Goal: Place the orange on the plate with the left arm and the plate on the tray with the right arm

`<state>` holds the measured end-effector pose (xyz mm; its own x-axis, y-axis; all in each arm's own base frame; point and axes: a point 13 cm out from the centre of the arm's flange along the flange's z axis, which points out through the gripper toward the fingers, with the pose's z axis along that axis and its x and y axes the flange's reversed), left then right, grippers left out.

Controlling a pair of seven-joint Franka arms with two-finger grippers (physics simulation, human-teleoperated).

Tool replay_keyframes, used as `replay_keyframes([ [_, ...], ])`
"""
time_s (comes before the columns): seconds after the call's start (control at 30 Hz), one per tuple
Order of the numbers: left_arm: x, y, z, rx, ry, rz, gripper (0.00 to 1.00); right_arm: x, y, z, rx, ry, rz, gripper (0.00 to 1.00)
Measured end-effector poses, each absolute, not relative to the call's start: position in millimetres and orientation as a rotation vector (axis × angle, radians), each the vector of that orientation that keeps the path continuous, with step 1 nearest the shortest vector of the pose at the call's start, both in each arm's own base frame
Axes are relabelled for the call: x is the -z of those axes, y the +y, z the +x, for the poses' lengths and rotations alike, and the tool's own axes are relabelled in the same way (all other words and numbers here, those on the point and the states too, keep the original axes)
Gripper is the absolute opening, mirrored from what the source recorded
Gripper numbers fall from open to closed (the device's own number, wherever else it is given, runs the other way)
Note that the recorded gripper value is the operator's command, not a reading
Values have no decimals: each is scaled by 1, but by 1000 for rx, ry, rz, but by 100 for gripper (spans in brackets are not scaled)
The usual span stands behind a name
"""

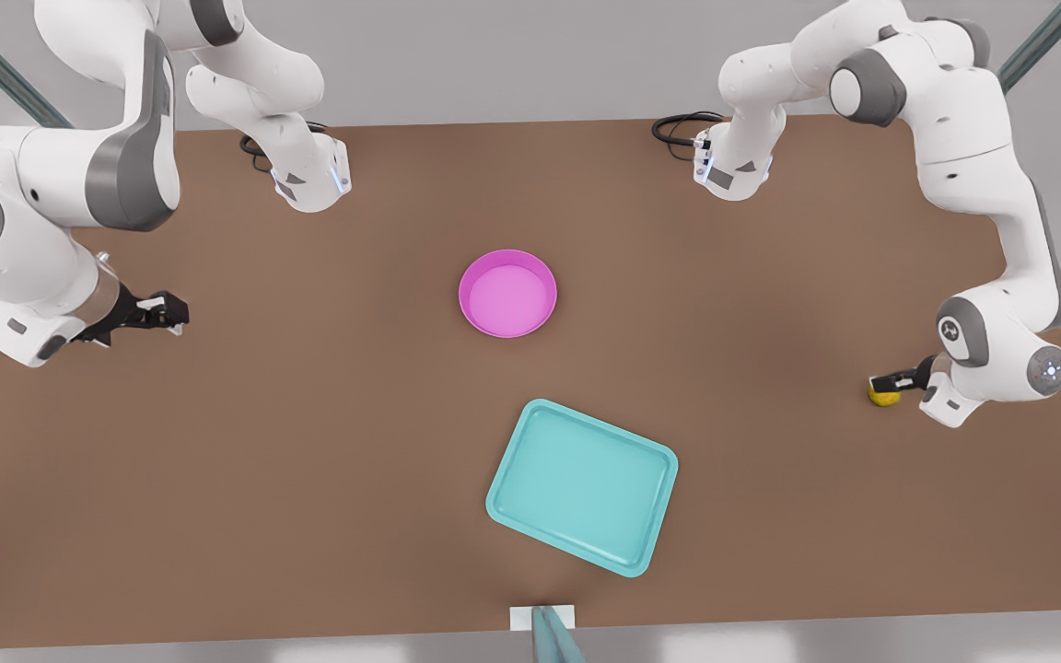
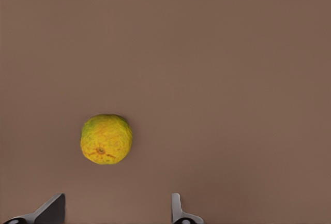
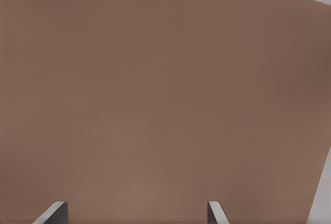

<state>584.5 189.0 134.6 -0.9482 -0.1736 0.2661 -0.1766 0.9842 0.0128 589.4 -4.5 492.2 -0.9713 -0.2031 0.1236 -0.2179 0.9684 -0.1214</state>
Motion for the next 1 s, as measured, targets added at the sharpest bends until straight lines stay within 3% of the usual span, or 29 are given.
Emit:
replay_keyframes([
  [0.2,-96,213,597,10,-2955,110,100,-492,-5,590,-203,-3007,331,100],
  [0.73,-39,224,589,15,-2956,-155,100,-486,-6,592,-202,-2998,341,100],
  [0.77,-38,224,590,15,-2957,-165,97,-486,-6,592,-202,-2998,341,100],
  [0.83,-37,225,590,16,-2960,-181,72,-485,-6,593,-202,-2997,342,100],
  [1.0,-34,228,590,20,-2962,-210,70,-483,-6,593,-201,-2993,344,100],
])
